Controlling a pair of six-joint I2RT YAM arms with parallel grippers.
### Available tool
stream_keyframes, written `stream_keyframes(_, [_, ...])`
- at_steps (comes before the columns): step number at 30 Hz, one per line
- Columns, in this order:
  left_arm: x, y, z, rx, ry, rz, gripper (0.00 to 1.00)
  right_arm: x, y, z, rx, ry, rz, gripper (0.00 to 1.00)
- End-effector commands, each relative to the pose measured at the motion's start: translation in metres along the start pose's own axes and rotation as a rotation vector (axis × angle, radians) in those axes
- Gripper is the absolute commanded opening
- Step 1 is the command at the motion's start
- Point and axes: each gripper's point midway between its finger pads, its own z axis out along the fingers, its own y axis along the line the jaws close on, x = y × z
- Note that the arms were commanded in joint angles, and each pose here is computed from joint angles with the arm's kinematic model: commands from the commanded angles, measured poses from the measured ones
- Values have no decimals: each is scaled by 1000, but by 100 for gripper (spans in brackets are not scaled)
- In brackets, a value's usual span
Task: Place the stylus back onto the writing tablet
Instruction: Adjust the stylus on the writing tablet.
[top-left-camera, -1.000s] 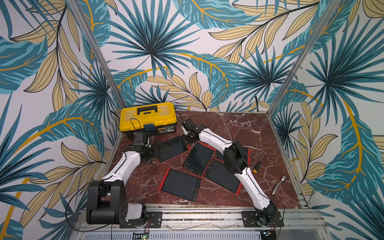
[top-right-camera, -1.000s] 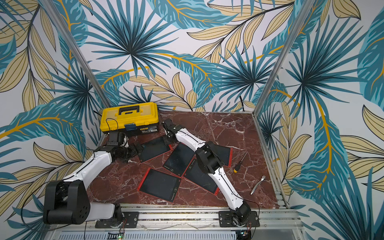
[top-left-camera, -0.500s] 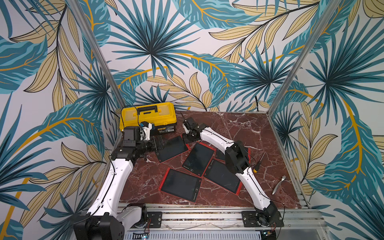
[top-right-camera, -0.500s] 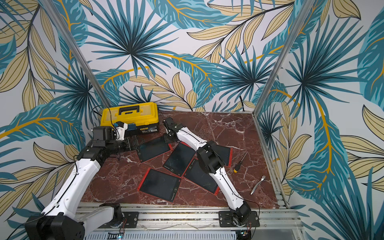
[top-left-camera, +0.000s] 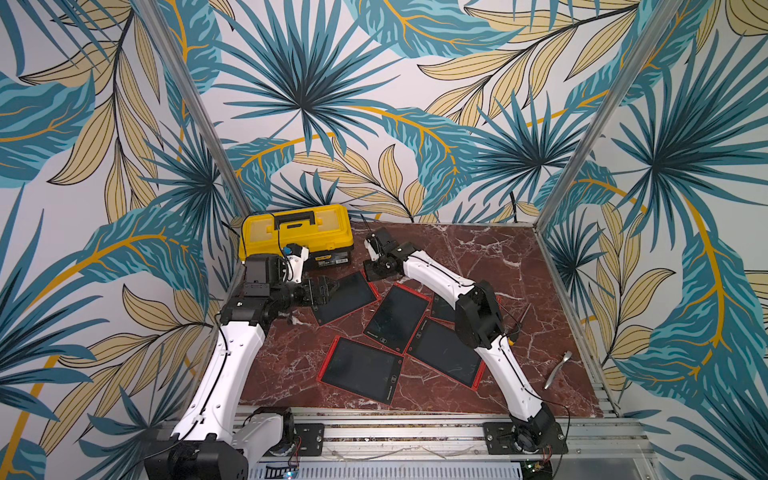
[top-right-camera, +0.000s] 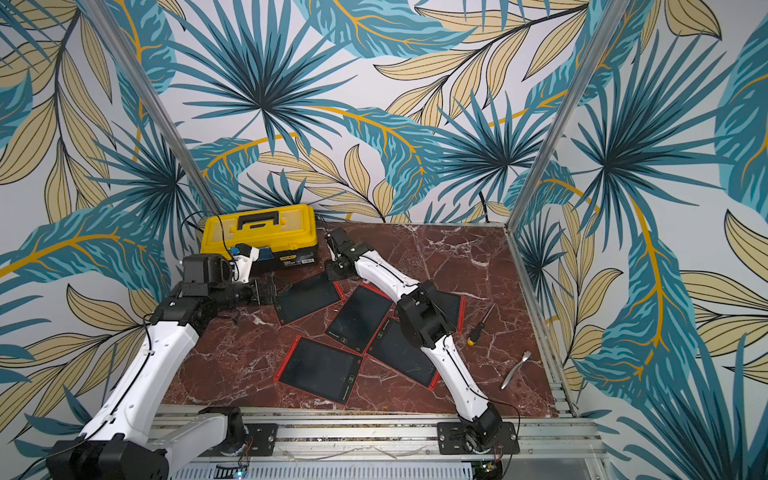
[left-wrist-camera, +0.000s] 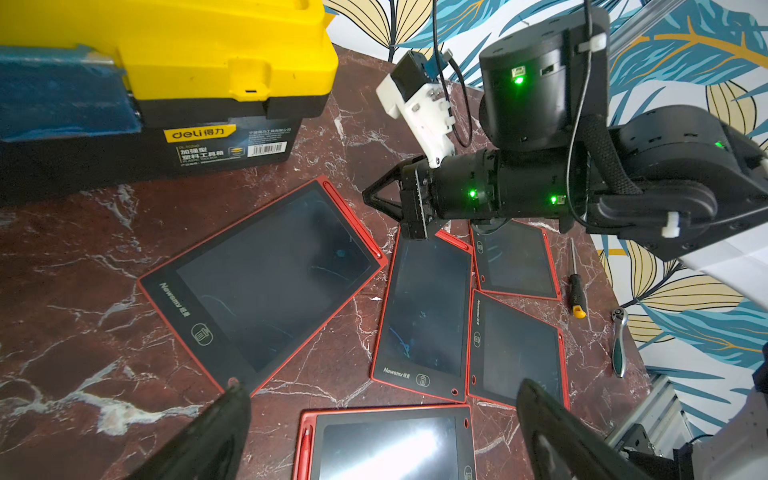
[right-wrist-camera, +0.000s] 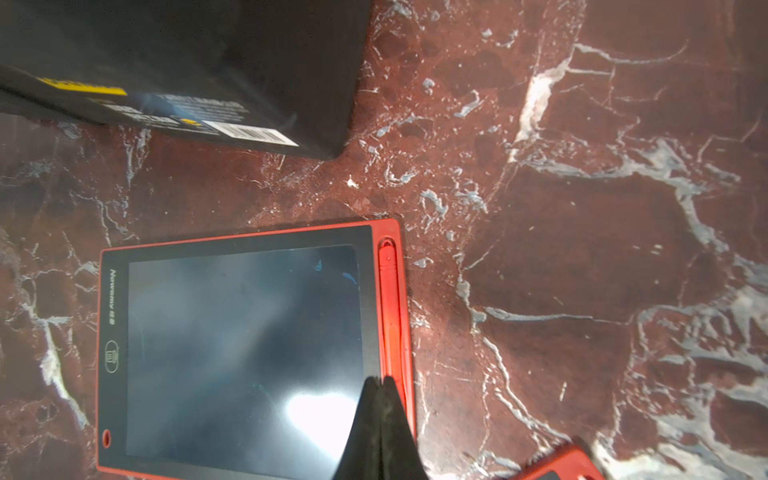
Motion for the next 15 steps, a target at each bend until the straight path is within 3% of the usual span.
stream_keyframes(1, [7,1,1,9,18,7,100,4,4,-1,-28,13,8,0])
stream_keyframes(15, [8,0,0,16,18,7,100,22,-1,25,-17,65,17,0])
